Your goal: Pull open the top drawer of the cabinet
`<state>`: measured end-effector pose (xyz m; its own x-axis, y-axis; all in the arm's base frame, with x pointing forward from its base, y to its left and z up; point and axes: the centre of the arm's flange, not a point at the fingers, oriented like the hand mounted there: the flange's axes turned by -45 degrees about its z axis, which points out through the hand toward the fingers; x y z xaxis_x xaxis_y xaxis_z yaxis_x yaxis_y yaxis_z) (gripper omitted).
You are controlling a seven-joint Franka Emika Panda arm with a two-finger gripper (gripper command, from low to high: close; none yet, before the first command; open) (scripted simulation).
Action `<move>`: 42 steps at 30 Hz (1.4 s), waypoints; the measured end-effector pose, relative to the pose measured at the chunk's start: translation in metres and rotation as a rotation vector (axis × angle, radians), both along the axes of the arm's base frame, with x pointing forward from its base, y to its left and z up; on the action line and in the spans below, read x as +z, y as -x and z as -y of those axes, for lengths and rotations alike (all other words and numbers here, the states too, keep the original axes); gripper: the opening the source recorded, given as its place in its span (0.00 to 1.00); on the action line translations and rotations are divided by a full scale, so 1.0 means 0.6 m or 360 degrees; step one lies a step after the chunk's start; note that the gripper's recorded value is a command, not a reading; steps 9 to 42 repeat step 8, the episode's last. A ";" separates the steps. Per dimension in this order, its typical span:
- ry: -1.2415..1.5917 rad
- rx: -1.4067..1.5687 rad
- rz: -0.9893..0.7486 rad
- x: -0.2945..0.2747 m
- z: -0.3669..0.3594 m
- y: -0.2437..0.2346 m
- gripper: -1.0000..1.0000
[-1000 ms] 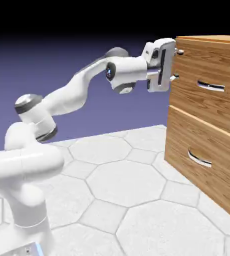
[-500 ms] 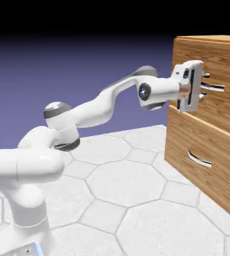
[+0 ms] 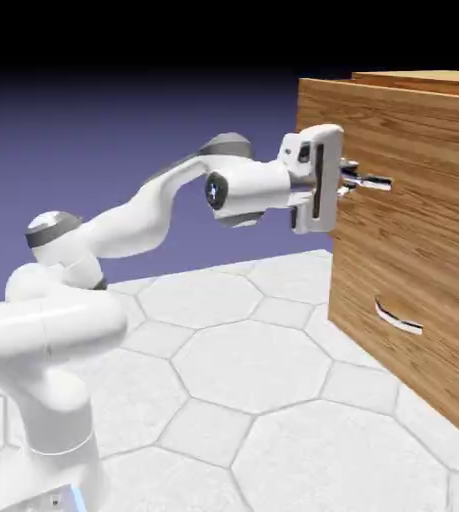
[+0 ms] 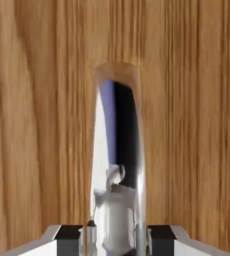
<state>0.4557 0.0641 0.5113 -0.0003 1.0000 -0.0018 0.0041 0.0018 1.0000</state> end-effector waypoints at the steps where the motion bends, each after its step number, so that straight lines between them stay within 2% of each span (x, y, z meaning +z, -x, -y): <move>1: 0.0000 0.0000 0.0000 0.000 0.000 0.021 0.00; 4: 0.0000 0.0000 0.0000 0.000 0.000 0.084 0.00; 5: 0.0000 0.0000 0.0000 0.000 0.000 0.105 1.00; 8: -0.0002 0.0000 0.0008 0.001 -0.001 0.124 1.00; 42: -0.0002 0.0000 0.0008 0.001 -0.001 0.124 1.00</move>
